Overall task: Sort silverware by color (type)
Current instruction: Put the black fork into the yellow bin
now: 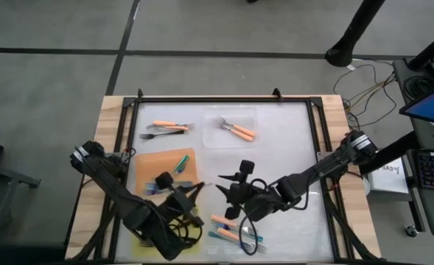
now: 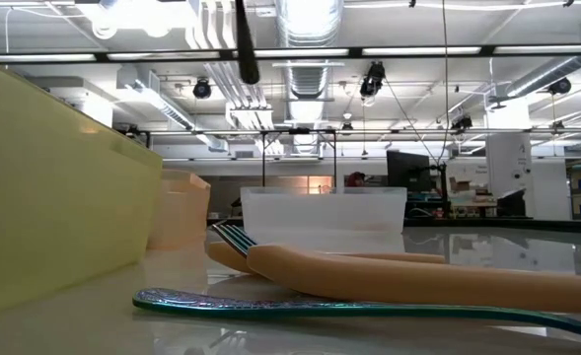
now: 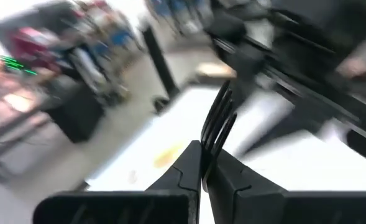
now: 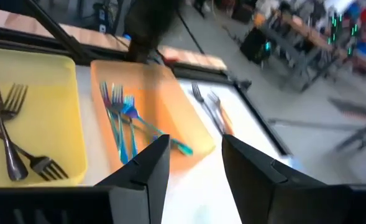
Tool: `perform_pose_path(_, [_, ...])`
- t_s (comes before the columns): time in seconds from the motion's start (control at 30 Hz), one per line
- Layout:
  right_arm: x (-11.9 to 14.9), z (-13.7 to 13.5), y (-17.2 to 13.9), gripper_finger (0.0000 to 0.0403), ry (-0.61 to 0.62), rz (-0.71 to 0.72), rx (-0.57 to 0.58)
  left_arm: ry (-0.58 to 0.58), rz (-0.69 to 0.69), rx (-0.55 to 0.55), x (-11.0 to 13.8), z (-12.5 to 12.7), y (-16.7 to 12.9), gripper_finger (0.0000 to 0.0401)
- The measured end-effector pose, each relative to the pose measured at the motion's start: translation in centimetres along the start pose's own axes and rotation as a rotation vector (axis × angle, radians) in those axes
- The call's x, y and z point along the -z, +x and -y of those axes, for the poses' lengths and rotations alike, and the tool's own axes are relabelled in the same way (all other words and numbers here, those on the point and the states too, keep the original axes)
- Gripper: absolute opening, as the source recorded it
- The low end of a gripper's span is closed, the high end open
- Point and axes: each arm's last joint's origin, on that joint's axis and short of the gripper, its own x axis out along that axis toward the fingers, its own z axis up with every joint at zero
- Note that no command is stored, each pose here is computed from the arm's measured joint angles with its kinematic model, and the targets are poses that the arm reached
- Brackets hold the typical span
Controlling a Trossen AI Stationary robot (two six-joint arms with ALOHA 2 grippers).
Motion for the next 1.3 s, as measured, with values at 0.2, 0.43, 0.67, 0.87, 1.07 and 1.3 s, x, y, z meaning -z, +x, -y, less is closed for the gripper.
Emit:
perform_pose_path(0.2, [1.4,0.5,-0.4,0.0138,0.057,-0.119,0.019,0.072,-0.254,0.308,-1.6,0.2,-0.8,0.0000])
perform_pose_path(0.43, [2.8,0.7,-0.4,0.0128,0.125,-0.216,0.037,0.007,-0.453,0.511,-2.9,-0.2,-1.8,0.0000])
perform_pose_path(0.67, [3.7,0.3,-0.5,0.0124,0.212,-0.317,-0.080,-0.002,-0.738,0.519,-1.2,-1.1,-2.2,0.0000])
perform_pose_path(0.87, [4.8,-0.3,-0.5,0.0128,0.256,-0.416,-0.210,0.025,-0.983,0.518,1.8,-0.7,-2.1,0.0000])
perform_pose_path(1.07, [6.3,-1.0,-0.7,0.0121,0.328,-0.541,-0.327,0.056,-1.097,0.530,4.1,-0.1,-1.9,0.0000])
perform_pose_path(1.3, [6.9,-1.5,-1.2,0.0124,0.347,-0.561,-0.327,0.108,-1.110,0.532,5.5,0.9,-1.4,0.0000])
